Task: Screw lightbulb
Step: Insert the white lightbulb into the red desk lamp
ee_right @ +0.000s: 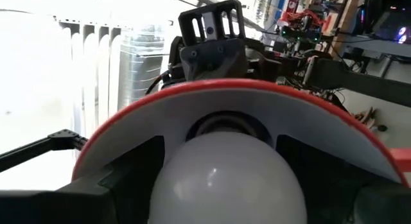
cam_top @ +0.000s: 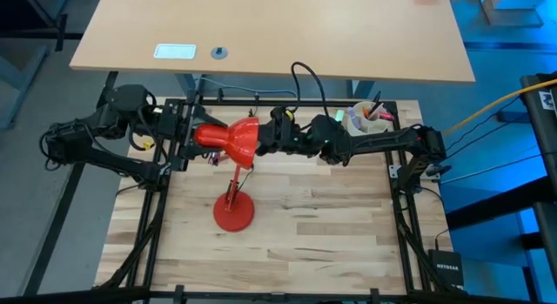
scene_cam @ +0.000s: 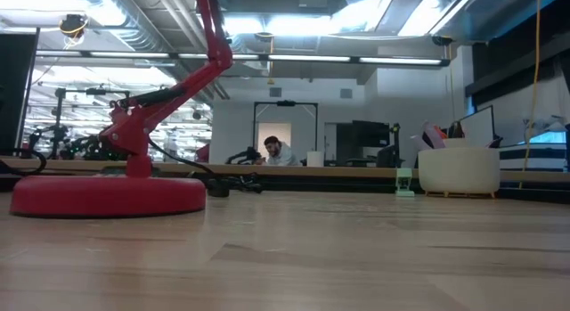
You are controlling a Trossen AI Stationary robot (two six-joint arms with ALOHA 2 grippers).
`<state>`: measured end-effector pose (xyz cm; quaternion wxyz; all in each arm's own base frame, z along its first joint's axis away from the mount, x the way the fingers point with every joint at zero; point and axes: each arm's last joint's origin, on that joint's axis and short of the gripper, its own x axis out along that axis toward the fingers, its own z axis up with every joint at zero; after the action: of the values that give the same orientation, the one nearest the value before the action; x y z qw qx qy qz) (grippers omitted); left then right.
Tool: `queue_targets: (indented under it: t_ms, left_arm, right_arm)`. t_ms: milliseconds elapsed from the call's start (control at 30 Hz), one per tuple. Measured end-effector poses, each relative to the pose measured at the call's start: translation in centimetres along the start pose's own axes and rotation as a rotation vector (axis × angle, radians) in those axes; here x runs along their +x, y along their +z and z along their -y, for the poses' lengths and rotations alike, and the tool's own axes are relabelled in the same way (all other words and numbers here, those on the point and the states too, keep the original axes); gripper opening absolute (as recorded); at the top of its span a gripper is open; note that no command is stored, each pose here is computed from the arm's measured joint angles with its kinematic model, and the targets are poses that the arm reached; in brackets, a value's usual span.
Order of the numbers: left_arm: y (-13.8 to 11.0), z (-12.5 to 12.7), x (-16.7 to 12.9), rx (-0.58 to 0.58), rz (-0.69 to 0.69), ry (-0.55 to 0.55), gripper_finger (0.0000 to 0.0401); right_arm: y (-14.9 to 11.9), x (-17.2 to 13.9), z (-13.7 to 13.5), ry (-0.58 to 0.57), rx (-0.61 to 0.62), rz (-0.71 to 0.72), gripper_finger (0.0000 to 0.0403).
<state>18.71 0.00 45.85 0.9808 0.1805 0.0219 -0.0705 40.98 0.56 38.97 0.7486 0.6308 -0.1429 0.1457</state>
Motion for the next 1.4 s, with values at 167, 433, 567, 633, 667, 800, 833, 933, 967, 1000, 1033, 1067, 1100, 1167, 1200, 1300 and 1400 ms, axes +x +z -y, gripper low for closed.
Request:
queue_targets:
  t_ms: [167, 433, 567, 633, 667, 800, 833, 933, 967, 1000, 1033, 1067, 1100, 1167, 1200, 1300, 1400]
  left_arm:
    - [0.0, 0.0, 0.0, -0.008, -0.001, 0.005, 0.0252]
    - [0.2, 0.0, -0.8, -0.044, 0.009, 0.015, 0.0252]
    - [0.4, 0.1, -1.5, -0.05, 0.018, 0.021, 0.0252]
    - [0.4, 0.1, -1.8, -0.057, 0.022, 0.025, 0.0252]
    - [0.5, 0.1, -1.9, -0.062, 0.026, 0.027, 0.0252]
    - [0.5, 0.1, -2.0, -0.069, 0.026, 0.031, 0.0252]
    - [0.5, 0.1, -2.0, -0.069, 0.026, 0.031, 0.0252]
    - [0.5, 0.0, -2.0, -0.066, 0.023, 0.039, 0.0252]
    - [0.5, 0.0, -2.0, -0.065, 0.022, 0.046, 0.0252]
    - [0.5, 0.0, -2.0, -0.065, 0.02, 0.051, 0.0252]
    - [0.5, 0.0, -2.0, -0.065, 0.019, 0.053, 0.0252]
    - [0.5, 0.0, -2.0, -0.065, 0.019, 0.055, 0.0252]
    - [0.5, 0.0, -2.0, -0.065, 0.02, 0.056, 0.0252]
    - [0.6, 0.0, -2.1, -0.065, 0.025, 0.058, 0.0252]
    - [0.6, 0.0, -2.1, -0.065, 0.028, 0.059, 0.0252]
    - [0.6, 0.0, -2.1, -0.065, 0.03, 0.06, 0.0253]
    - [0.6, -0.1, -2.1, -0.068, 0.03, 0.063, 0.0253]
  right_arm:
    - [0.0, 0.0, 0.0, 0.001, -0.048, 0.001, 0.0303]
    - [0.6, -0.1, -0.1, 0.029, -0.058, -0.091, 0.0303]
    - [1.1, -0.1, -0.2, 0.036, -0.065, -0.112, 0.0303]
    - [1.5, -0.2, -0.3, 0.036, -0.069, -0.104, 0.0303]
    - [1.6, -0.2, -0.3, 0.036, -0.07, -0.102, 0.0303]
    - [2.0, -0.3, -0.3, 0.037, -0.075, -0.101, 0.0303]
    - [2.0, -0.3, -0.3, 0.033, -0.075, -0.102, 0.0303]
    - [2.0, -0.3, -0.3, 0.033, -0.075, -0.104, 0.0303]
    - [2.0, -0.3, -0.4, 0.035, -0.075, -0.108, 0.0303]
    - [2.0, -0.3, -0.4, 0.035, -0.075, -0.109, 0.0303]
    - [2.0, -0.3, -0.4, 0.035, -0.076, -0.11, 0.0303]
    - [2.0, -0.3, -0.4, 0.035, -0.076, -0.109, 0.0303]
    - [2.0, -0.3, -0.4, 0.035, -0.076, -0.11, 0.0303]
    - [2.0, -0.3, -0.4, 0.024, -0.074, -0.112, 0.0303]
    - [2.0, -0.3, -0.3, 0.012, -0.076, -0.114, 0.0303]
    - [1.9, -0.3, -0.2, -0.005, -0.095, -0.111, 0.0303]
    - [2.0, -0.3, -0.2, -0.011, -0.095, -0.093, 0.0303]
